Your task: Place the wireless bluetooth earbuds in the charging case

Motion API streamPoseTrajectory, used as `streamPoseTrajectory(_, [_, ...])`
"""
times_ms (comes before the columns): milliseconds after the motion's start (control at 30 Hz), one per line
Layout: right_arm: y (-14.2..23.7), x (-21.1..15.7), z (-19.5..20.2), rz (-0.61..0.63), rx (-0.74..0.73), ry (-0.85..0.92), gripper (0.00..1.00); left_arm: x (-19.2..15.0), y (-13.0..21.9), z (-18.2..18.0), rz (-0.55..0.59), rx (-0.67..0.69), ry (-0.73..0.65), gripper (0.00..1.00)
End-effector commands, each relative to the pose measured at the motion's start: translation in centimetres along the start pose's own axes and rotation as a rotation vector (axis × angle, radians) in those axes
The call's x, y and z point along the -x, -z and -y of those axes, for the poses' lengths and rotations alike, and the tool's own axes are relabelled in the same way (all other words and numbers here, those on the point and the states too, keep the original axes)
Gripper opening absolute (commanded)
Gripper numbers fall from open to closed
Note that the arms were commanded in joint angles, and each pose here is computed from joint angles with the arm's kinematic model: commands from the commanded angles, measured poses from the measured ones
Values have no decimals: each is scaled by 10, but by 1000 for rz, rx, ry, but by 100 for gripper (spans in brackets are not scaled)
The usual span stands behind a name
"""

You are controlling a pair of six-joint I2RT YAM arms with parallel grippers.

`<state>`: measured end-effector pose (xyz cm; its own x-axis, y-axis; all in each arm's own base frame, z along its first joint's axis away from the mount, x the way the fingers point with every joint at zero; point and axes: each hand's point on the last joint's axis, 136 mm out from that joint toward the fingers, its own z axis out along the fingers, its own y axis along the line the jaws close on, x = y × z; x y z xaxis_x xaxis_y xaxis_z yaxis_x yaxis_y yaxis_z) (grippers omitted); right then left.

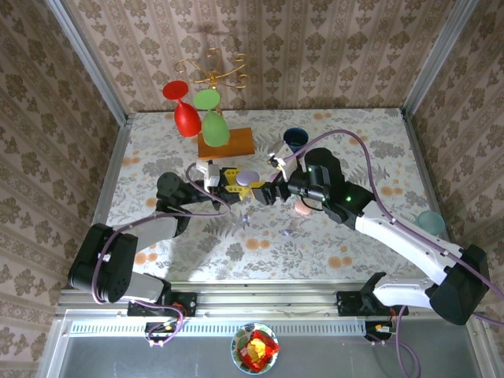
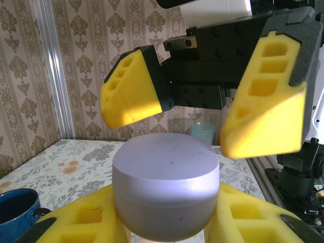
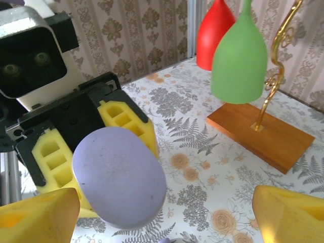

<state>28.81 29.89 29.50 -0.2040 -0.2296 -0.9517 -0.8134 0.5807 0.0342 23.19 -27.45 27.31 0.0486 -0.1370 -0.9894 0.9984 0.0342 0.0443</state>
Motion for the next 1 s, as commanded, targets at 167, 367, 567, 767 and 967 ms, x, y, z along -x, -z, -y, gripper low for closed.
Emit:
streamPoseTrajectory(167, [-3,9,14,38,-87,-2,89,11,0,9,16,-37,-43,34])
streamPoseTrajectory(367, [2,22,28,88,-142,-66,88,4,3,12,7,-42,-73,35])
streamPoseTrajectory(567, [-3,18,41,83,-173,-143,87,2,4,12,4,-42,-81,35])
streamPoseTrajectory(767, [-8,19,50,58,-191,-210,87,0,7,14,2,-36,-97,34])
streamPoseTrajectory(967, [6,22,23,96,-57,-204,88,-1,11,4,5,24,-107,35])
